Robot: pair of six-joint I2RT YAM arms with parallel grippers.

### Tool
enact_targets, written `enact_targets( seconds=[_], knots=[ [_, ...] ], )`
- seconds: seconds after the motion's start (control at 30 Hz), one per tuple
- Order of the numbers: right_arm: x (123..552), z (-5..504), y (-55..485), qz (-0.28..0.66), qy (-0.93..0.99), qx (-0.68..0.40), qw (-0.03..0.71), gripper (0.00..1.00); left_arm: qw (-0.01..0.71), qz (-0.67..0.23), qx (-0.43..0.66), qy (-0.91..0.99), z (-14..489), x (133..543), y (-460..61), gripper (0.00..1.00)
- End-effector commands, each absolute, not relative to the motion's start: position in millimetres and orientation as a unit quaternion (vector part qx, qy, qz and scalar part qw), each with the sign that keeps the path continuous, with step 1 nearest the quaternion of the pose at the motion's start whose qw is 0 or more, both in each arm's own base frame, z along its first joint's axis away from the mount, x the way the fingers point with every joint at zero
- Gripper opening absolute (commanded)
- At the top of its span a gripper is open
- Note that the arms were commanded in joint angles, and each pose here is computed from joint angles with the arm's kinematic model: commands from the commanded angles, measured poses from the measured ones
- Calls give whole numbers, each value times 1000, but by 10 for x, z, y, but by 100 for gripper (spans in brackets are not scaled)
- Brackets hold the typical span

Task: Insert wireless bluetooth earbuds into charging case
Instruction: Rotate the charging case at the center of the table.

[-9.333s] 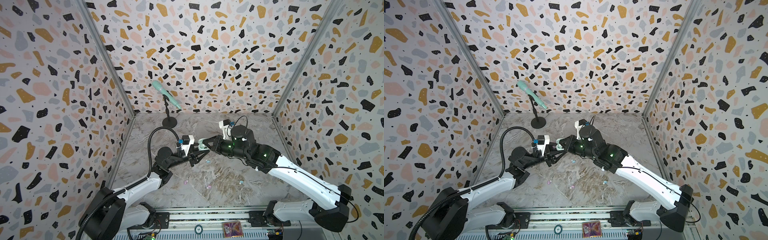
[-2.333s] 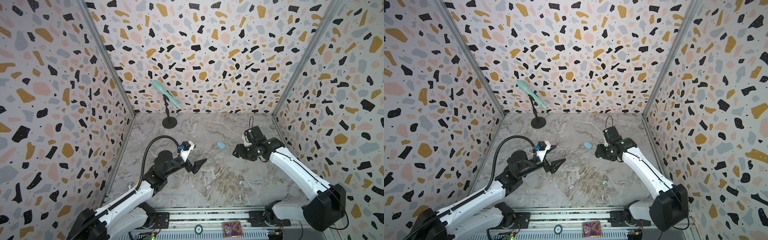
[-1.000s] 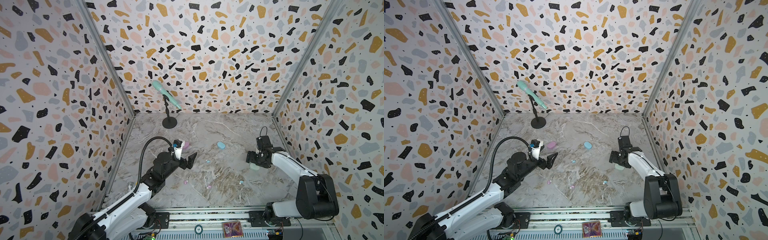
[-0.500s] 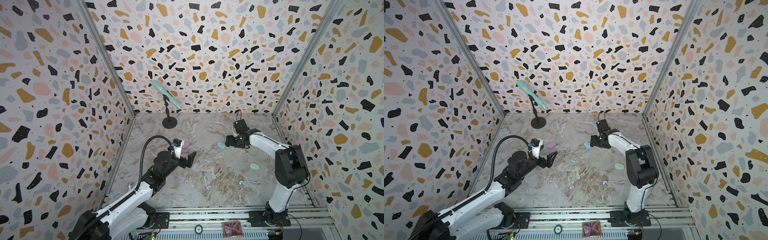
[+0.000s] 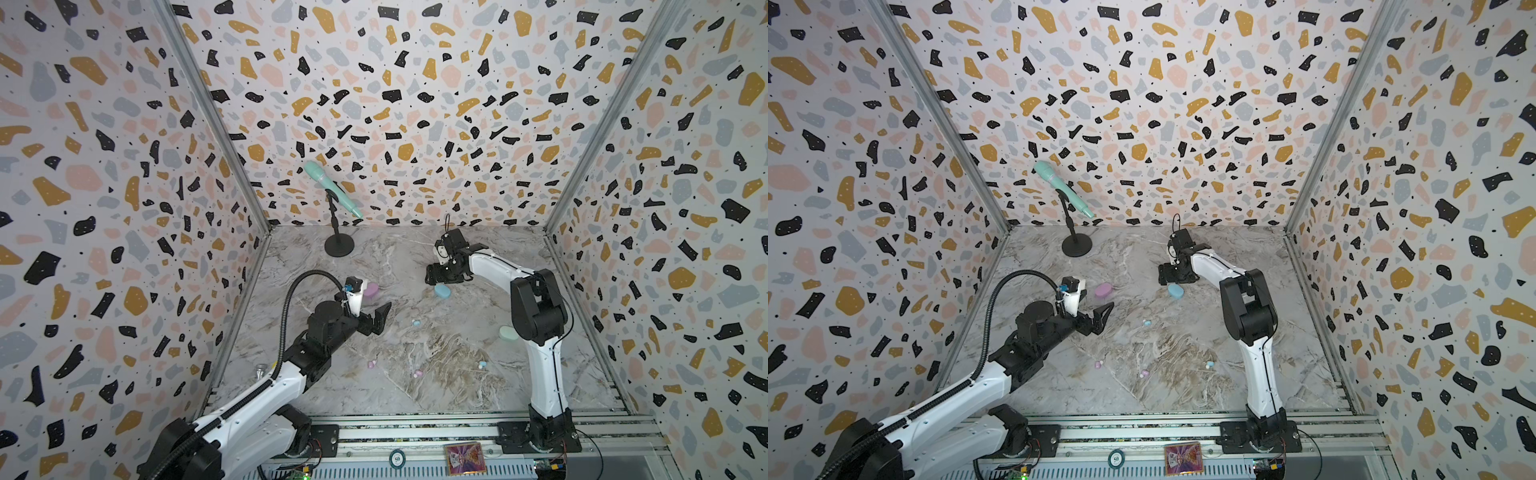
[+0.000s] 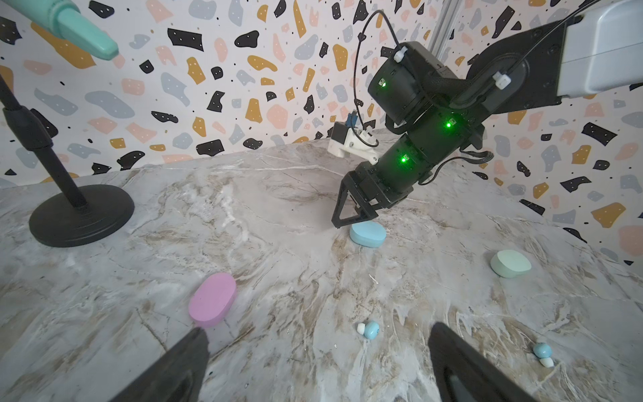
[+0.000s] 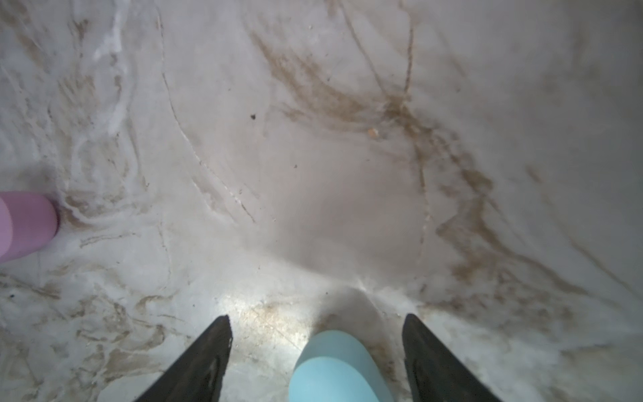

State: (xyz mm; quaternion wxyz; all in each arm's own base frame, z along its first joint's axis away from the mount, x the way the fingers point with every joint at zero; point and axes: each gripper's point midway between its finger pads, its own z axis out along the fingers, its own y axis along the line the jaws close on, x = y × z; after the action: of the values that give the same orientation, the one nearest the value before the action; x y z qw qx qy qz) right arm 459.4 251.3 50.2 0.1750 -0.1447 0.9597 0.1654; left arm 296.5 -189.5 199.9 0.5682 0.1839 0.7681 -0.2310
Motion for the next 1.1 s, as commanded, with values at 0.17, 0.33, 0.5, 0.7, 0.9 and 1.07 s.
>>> enact_targets(
  seconds=[0.17,0.33,0.5,0.7,0.9,1.07],
  knots=[
    [4311,659,2778,176,950,-210,149,78,586,-239,184,752,2134,2991,-1906,100],
    [4192,719,2761,166,951,-218,144,78,586,-239,185,752,2141,2988,-1907,100],
    [4251,918,2643,132,957,-195,171,82,586,-240,185,751,2147,2991,-1909,100],
    [4216,898,2430,68,966,-186,167,87,585,-243,187,751,2141,2985,-1919,100],
    [4106,762,2359,45,973,-183,137,87,583,-247,189,751,2136,2985,-1937,100],
    [4045,637,2339,37,976,-180,121,87,583,-248,189,750,2146,2983,-1941,100]
  ],
)
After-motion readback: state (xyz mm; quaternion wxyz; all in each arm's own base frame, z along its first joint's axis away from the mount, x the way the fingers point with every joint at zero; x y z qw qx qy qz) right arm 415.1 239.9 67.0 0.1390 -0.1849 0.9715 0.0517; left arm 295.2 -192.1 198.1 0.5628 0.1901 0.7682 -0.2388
